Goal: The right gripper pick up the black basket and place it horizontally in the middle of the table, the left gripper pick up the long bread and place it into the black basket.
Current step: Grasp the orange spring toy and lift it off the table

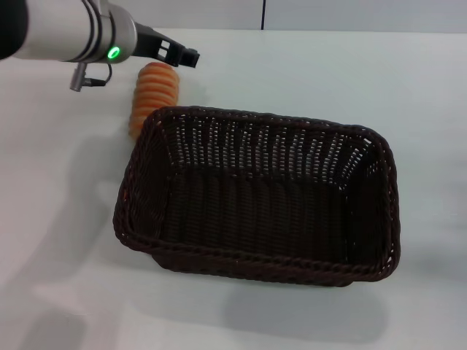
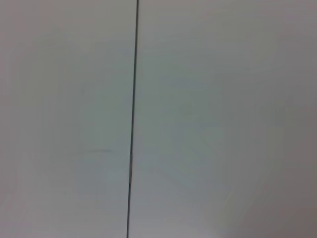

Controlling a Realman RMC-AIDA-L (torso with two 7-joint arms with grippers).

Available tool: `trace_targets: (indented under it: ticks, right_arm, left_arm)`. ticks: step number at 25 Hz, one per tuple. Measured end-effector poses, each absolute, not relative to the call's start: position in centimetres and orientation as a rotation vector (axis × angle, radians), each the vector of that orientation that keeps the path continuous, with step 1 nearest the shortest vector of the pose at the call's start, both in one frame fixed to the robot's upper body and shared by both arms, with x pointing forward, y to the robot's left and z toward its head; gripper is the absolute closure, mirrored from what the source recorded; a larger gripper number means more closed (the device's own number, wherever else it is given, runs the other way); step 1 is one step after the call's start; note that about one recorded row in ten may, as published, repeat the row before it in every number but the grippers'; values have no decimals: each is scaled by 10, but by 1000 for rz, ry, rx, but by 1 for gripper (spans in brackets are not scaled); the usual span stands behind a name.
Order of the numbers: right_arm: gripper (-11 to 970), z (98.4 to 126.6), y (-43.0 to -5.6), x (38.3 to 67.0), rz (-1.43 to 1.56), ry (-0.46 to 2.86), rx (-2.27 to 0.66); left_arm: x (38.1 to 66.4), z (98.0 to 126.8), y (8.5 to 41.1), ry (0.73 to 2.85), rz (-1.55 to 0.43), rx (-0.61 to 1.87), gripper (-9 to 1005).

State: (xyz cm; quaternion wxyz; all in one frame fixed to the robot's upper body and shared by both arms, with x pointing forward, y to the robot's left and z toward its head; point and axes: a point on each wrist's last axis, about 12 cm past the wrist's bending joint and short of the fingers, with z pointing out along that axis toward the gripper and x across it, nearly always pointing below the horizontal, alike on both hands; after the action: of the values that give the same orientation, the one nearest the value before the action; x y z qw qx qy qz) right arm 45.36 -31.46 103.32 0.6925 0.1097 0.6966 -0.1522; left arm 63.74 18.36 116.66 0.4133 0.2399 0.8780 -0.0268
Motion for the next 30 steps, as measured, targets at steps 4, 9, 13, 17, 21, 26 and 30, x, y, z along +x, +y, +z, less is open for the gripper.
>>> trace_targets:
  ticks: [4,9,13,17,21,26,30]
  right_arm:
    - [123,1031,-316,451,-345,1566,257]
    - [124,1029,-318,449,-350,1573,258]
    - [123,1029,-319,448,-352,1574,259]
    - [123,1029,-319,447,-355,1574,262]
    - [122,1028,-320,447,-356,1577,262]
    - [123,1027,-321,447,-358,1584,260]
    - [123,1026,-321,448,-357,1587,256]
  left_arm:
    - [650,1155,175,2248,-54,618,135]
    - [659,1144,174,2254,-35,607,135]
    - [665,1135,176,2303,-15,581,135]
    - [666,1131,178,2330,-10,561,134]
    - [665,1128,180,2347,-5,554,134]
    - [664,1121,185,2383,13,526,135]
    - [664,1117,187,2398,22,525,135]
